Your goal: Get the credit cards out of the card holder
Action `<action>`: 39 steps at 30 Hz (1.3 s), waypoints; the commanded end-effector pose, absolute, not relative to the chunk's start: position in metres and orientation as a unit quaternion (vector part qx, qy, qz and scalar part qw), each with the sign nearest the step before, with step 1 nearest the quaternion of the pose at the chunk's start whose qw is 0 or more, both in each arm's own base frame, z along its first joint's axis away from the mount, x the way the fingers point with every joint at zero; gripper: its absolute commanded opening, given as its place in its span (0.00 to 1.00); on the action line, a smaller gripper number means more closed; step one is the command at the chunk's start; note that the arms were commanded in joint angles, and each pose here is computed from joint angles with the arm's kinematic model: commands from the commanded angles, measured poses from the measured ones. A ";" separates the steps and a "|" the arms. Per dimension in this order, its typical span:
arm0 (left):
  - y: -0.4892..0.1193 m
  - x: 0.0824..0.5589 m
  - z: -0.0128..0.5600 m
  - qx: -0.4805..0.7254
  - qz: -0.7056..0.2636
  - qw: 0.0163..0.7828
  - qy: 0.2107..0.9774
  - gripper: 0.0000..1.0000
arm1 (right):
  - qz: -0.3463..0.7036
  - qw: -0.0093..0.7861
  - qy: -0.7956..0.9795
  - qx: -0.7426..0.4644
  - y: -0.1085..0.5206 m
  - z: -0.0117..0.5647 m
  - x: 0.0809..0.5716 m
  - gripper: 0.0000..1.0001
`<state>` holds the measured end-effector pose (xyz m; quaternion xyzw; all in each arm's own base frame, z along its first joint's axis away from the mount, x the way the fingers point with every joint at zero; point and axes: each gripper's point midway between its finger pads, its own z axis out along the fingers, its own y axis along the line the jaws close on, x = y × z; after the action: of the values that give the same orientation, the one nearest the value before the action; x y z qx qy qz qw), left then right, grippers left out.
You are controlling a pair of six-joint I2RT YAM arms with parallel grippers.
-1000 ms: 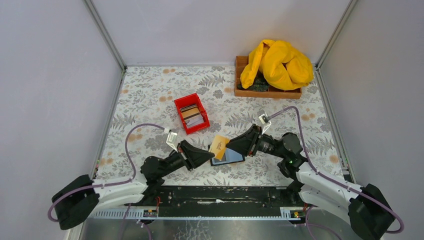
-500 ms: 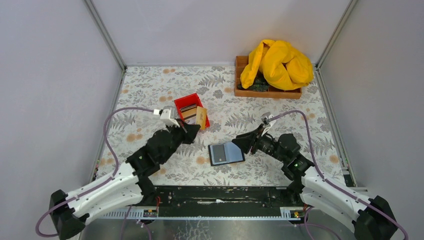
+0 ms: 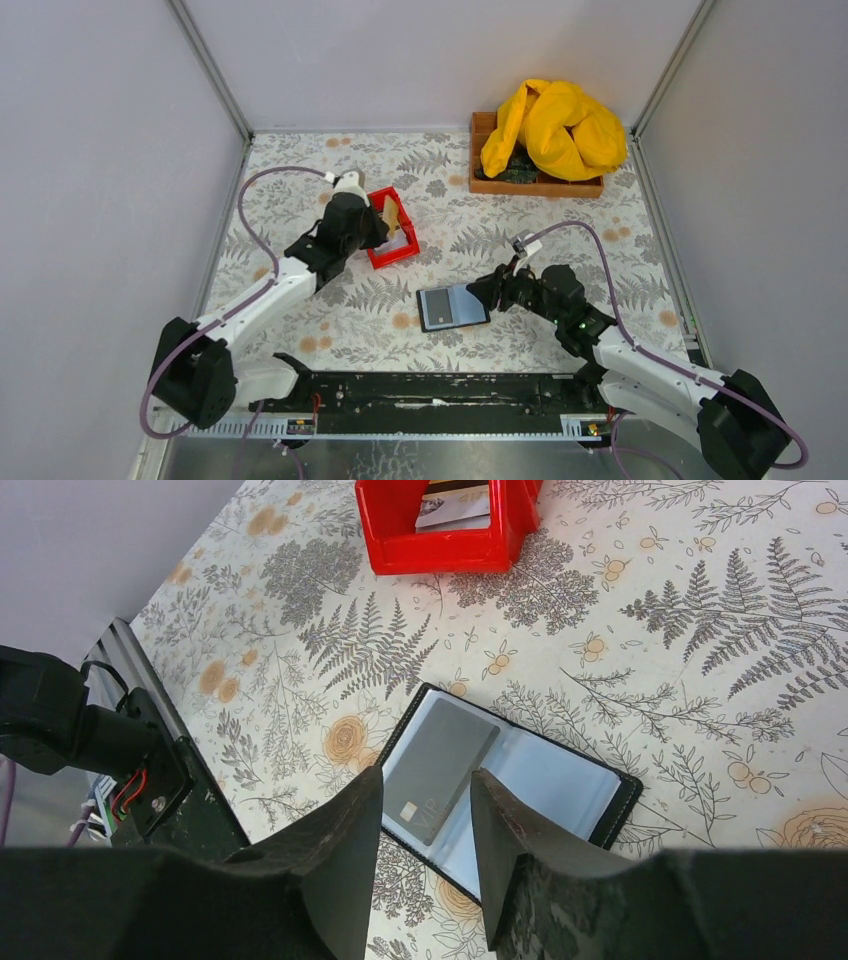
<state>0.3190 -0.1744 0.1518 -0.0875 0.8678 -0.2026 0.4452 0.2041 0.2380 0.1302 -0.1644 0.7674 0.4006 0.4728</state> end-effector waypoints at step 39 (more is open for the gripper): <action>-0.136 0.368 0.132 -0.106 -0.392 0.171 0.898 0.00 | 0.376 0.484 0.774 -0.159 0.233 0.124 0.217 0.43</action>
<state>0.3705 -0.1392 0.1303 -0.1210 0.8957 -0.3864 0.1839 0.2058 0.2337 0.1109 -0.1640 0.7868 0.3810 0.4570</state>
